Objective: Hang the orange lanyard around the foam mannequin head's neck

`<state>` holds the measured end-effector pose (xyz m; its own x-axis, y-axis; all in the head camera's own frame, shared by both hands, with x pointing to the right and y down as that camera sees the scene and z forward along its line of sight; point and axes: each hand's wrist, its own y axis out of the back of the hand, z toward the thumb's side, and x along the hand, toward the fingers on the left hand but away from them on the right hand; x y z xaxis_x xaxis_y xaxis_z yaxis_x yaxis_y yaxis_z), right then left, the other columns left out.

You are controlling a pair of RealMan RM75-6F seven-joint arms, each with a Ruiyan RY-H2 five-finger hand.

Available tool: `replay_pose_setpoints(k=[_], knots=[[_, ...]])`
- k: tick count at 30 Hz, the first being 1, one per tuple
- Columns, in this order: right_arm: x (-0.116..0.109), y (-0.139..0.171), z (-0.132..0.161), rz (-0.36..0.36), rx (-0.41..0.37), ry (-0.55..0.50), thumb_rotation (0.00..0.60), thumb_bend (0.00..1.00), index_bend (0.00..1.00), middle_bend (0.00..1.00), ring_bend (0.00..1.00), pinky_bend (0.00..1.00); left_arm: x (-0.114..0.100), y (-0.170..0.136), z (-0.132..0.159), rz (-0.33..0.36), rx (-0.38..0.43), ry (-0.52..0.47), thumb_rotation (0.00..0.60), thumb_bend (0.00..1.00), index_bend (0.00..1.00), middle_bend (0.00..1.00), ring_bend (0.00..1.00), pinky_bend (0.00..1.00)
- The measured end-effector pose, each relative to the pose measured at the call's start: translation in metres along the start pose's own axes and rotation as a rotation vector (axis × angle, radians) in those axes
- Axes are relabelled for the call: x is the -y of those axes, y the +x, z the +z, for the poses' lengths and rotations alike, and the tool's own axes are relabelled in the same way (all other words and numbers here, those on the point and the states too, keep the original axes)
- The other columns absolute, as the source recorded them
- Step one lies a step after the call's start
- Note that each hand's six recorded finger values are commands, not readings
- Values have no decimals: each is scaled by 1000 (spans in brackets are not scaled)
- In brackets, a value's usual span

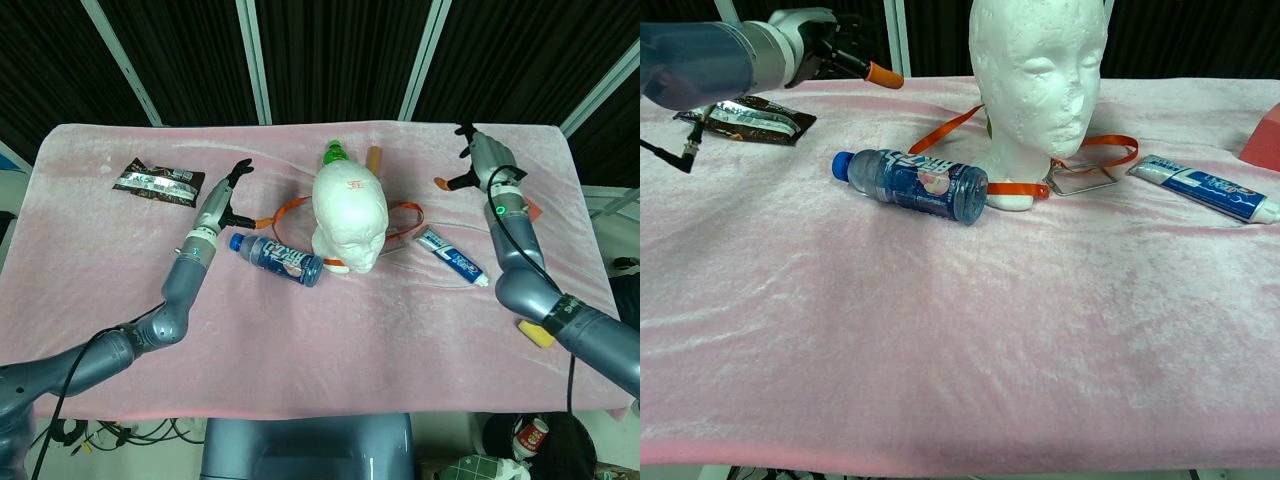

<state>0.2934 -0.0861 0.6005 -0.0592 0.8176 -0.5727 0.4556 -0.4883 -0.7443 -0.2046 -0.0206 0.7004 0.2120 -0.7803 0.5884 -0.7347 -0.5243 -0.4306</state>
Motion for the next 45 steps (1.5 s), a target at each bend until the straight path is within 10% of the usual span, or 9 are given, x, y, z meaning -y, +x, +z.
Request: replay_pose_setpoints(k=[14,28,45], knots=[[-5,65,-46,28,5,177,600,291,71,257,376,288,-41,-63,7,-27,53,341,600,34,74,95,0,73],[26,104,-91,39,57,417,600,497,126,681,724,622,-69,-122,18,-9,116,454,600,83,119,126,0,100],[90,153,-88,226,21,518,600,515,146,699,737,623,-103,-198,-18,-13,41,755,600,131,144,142,0,103]])
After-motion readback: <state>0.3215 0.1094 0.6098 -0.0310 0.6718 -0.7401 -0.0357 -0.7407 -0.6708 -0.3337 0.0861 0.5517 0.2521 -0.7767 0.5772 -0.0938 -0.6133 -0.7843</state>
